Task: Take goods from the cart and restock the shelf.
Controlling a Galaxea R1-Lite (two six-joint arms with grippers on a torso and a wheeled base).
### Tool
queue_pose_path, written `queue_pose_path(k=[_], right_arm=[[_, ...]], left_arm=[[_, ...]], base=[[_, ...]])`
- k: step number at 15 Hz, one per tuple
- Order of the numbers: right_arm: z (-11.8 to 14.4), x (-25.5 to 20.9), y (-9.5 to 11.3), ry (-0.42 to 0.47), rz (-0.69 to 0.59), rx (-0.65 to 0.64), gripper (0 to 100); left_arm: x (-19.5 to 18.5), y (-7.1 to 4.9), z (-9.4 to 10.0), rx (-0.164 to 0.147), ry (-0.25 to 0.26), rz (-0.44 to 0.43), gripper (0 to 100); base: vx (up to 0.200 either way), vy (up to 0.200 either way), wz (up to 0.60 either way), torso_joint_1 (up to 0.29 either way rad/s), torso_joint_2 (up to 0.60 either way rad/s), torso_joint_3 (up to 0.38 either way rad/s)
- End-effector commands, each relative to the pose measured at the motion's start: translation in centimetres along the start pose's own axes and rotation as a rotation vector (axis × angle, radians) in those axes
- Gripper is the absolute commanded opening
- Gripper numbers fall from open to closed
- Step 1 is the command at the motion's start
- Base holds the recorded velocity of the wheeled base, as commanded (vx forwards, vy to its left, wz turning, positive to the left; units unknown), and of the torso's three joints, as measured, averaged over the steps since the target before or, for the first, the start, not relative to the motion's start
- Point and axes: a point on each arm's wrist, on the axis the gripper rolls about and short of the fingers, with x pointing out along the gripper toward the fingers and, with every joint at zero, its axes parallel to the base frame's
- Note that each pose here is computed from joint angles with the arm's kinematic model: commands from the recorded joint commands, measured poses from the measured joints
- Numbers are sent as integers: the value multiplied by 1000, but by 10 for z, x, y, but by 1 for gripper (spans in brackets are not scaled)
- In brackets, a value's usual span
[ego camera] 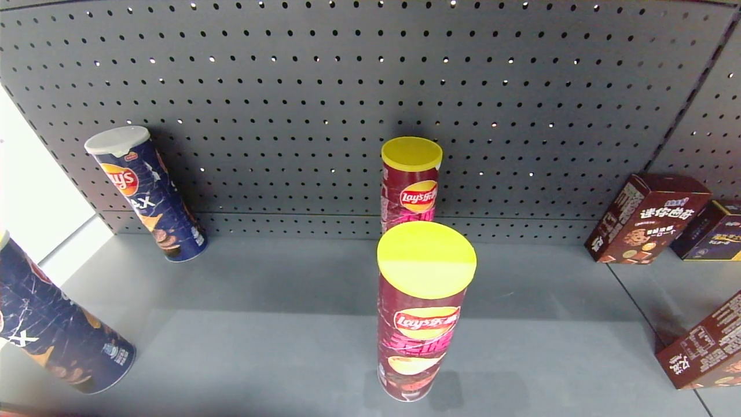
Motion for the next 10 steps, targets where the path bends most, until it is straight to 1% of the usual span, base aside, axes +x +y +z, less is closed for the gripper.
queue_pose_path(k=[1, 3, 5, 9, 10], right_arm=[[0, 0, 0, 2, 1, 1, 100], [0, 0, 0, 2, 1, 1, 100], [0, 0, 1, 2, -50, 2, 100], [0, 0, 1, 4, -28, 5, 100], [1, 4, 2, 59, -98, 15, 100]], left_arm=[[0, 0, 0, 1, 2, 0, 100], [0, 0, 0, -1, 0, 0, 100], [0, 0, 0, 1, 2, 0, 100], [0, 0, 0, 1, 2, 0, 100], [0, 0, 0, 1, 2, -2, 100]], base=[[0, 0, 0, 0, 0, 0], [0, 0, 0, 0, 0, 0], [0, 0, 0, 0, 0, 0], [0, 0, 0, 0, 0, 0], [0, 0, 0, 0, 0, 0]])
